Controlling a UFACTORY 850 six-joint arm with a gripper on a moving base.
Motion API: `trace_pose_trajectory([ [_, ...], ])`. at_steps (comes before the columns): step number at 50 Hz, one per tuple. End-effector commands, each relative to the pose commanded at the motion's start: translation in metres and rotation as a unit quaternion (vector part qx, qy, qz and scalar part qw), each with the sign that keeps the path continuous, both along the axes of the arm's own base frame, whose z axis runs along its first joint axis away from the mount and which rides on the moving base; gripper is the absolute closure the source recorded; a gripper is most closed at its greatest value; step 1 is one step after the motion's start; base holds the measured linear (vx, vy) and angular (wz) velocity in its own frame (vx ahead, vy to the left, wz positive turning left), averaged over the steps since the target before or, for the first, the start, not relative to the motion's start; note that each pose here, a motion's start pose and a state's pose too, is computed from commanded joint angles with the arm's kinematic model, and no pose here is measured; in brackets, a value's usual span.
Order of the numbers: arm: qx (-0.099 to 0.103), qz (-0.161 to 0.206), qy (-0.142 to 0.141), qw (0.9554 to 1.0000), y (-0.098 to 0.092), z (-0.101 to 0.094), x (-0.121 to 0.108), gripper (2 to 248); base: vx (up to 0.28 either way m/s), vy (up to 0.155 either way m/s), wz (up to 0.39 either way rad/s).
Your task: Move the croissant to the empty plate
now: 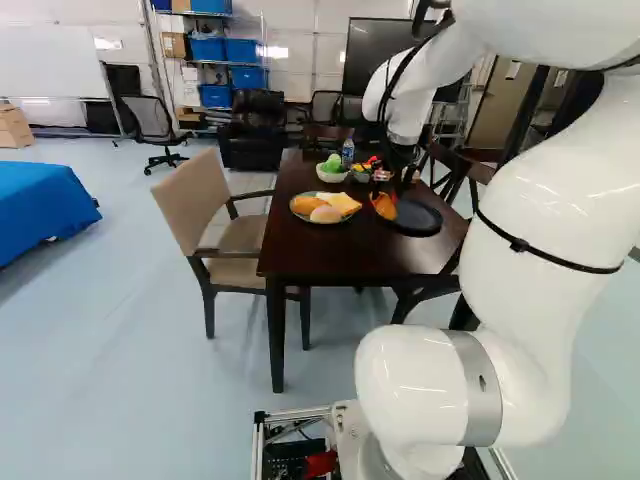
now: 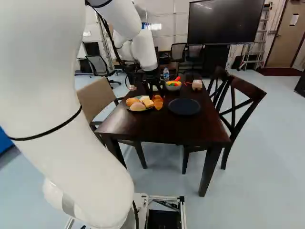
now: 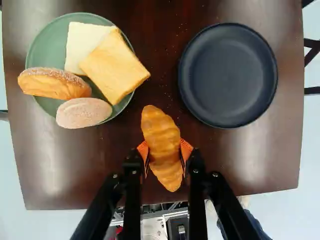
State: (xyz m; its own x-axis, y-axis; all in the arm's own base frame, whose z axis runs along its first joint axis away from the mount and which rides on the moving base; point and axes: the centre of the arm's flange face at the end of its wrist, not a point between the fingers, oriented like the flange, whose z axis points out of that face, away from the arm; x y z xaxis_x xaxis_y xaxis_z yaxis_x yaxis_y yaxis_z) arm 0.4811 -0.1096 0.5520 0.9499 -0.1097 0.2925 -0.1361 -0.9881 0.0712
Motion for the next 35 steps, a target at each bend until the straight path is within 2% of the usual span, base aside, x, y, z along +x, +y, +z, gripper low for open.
trace_pose_trajectory([
  [35,0.006,-0.035,0.030,0.9989,-0.048,-0.002,0.049,158,0.000,0.000,0.000],
])
